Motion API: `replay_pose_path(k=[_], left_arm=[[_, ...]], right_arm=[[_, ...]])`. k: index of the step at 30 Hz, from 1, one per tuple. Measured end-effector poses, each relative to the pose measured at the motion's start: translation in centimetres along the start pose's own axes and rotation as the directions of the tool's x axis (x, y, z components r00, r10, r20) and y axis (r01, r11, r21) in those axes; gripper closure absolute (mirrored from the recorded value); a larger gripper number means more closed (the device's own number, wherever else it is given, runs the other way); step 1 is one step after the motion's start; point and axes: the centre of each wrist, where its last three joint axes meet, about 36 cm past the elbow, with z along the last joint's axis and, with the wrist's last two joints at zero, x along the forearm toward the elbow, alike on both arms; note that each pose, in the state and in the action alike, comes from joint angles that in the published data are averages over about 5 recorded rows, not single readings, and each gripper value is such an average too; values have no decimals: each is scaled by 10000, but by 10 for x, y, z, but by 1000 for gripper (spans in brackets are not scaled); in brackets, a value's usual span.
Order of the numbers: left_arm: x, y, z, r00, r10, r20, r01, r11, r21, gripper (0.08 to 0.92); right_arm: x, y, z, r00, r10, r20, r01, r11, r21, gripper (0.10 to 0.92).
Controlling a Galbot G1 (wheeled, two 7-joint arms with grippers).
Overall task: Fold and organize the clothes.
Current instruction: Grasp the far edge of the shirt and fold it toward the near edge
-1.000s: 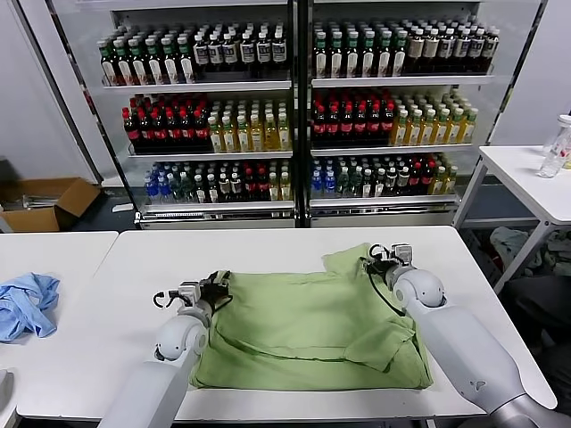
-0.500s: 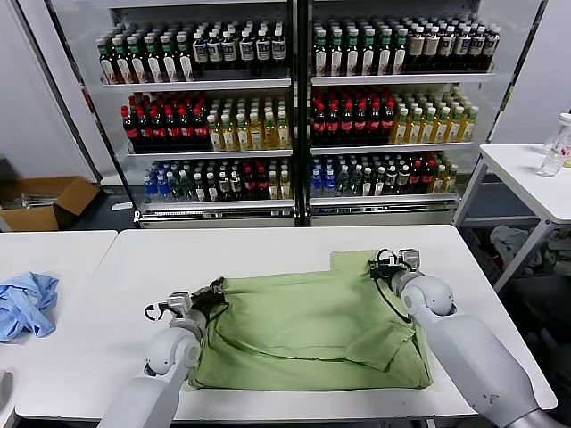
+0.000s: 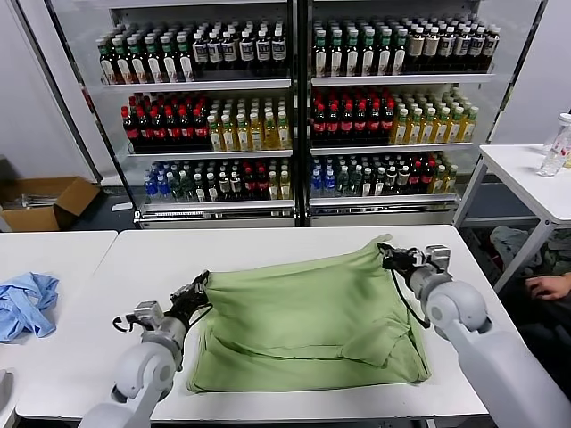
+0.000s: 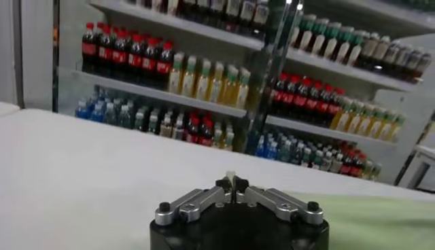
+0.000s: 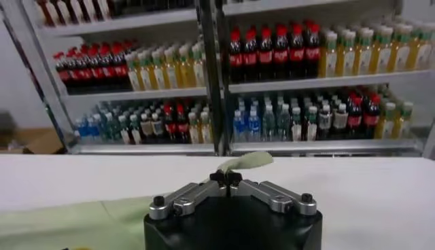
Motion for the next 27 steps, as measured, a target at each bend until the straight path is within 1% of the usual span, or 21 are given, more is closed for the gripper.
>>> replay_pose_path(k=[3,6,11,15,17,19,22,27], left_arm=[[16,-4,1,9999,152,29,-152,9999,-38,909],[32,-8,4,9995,300,-51,-300,9995,-138,909],[54,-13,15,9979,485,-439,-506,9976,-470,909],[64,-15,23,9957,517,-763,-578,9951,-799,890],[66,-16,26,9950,491,-871,-577,9933,-997,846],[69,-17,30,9947,441,-934,-552,9912,-1199,797],[73,-21,35,9951,326,-929,-462,9880,-1477,711],[79,-29,45,9973,-49,-738,-84,9838,-1791,563]], right_arm=[[23,4,5,9999,-39,106,38,10000,49,916],[47,8,13,9999,13,145,-14,10000,97,916],[84,10,27,9993,361,-33,-360,9992,187,916],[105,11,41,9968,713,-352,-703,9971,293,915],[112,12,48,9947,888,-518,-867,9954,401,906],[116,14,54,9922,1061,-653,-1026,9932,546,874],[122,17,63,9888,1262,-796,-1200,9897,781,792],[131,26,75,9850,1481,-883,-1373,9834,1187,645]])
